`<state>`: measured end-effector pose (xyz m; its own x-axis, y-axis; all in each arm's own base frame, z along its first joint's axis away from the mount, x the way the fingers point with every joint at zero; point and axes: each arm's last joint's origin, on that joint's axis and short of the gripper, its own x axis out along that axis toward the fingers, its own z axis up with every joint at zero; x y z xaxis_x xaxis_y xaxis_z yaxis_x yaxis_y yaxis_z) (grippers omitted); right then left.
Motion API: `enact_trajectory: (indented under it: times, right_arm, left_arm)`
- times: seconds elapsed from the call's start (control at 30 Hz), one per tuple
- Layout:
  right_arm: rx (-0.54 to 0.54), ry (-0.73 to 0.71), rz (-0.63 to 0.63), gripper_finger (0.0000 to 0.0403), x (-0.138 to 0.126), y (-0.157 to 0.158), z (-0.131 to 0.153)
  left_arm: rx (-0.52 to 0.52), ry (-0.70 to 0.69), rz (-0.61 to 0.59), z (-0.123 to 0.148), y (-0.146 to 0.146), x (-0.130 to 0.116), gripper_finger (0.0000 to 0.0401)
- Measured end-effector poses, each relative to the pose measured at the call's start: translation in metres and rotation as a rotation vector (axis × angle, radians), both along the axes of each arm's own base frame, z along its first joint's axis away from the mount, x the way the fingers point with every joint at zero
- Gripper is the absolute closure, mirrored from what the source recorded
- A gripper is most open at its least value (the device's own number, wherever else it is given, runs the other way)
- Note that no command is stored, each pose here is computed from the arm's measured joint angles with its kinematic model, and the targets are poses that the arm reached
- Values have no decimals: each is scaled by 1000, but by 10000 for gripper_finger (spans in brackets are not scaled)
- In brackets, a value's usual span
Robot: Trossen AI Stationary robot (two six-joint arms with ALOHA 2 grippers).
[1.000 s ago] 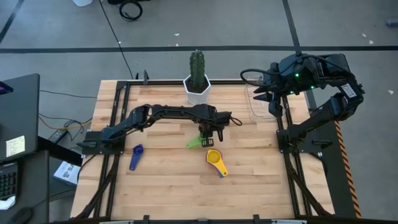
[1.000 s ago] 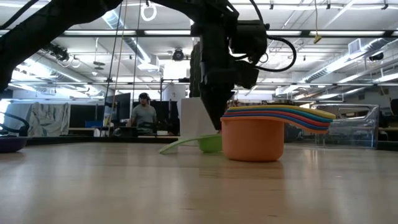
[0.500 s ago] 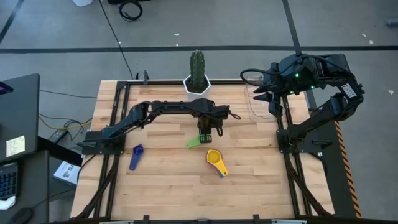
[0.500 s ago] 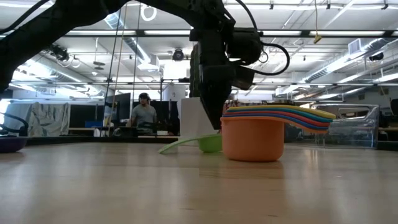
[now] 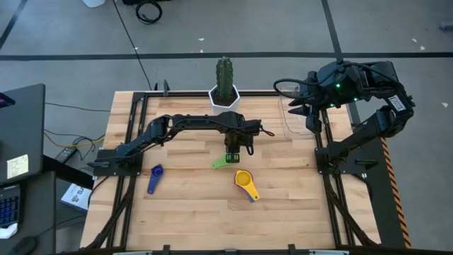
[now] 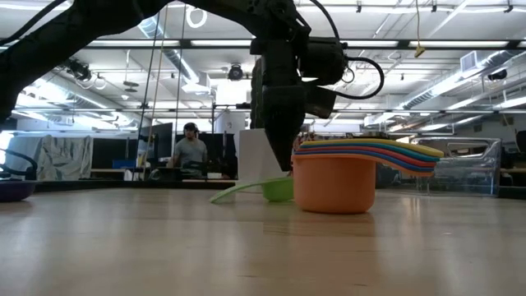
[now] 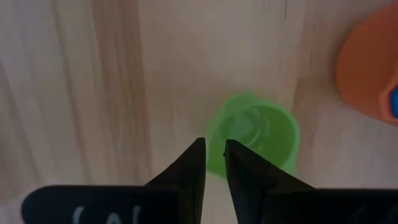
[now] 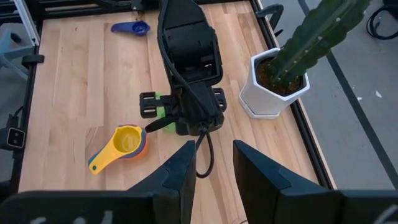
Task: Nest measuring cups in basket
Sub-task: Stack the green measuring cup on top of the yellow measuring cups
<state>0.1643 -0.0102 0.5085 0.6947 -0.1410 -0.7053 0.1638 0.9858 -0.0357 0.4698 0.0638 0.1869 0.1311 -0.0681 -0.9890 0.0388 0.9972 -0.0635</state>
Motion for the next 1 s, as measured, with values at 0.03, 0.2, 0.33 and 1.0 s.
enact_trajectory:
  times: [0.03, 0.2, 0.33, 1.0]
  right_arm:
    - [-4, 1, 3, 292, 0, 0, 0]
    - [-9, 2, 9, 292, 0, 0, 0]
    - [-9, 2, 9, 291, 0, 0, 0]
    - [-9, 1, 9, 291, 0, 0, 0]
  left_arm:
    - [0, 0, 0, 0, 0, 0, 335]
    - [1, -1, -7, 0, 1, 0, 335]
    - [-15, -6, -32, 0, 0, 0, 335]
    - [-53, 50, -39, -30, -1, 5, 335]
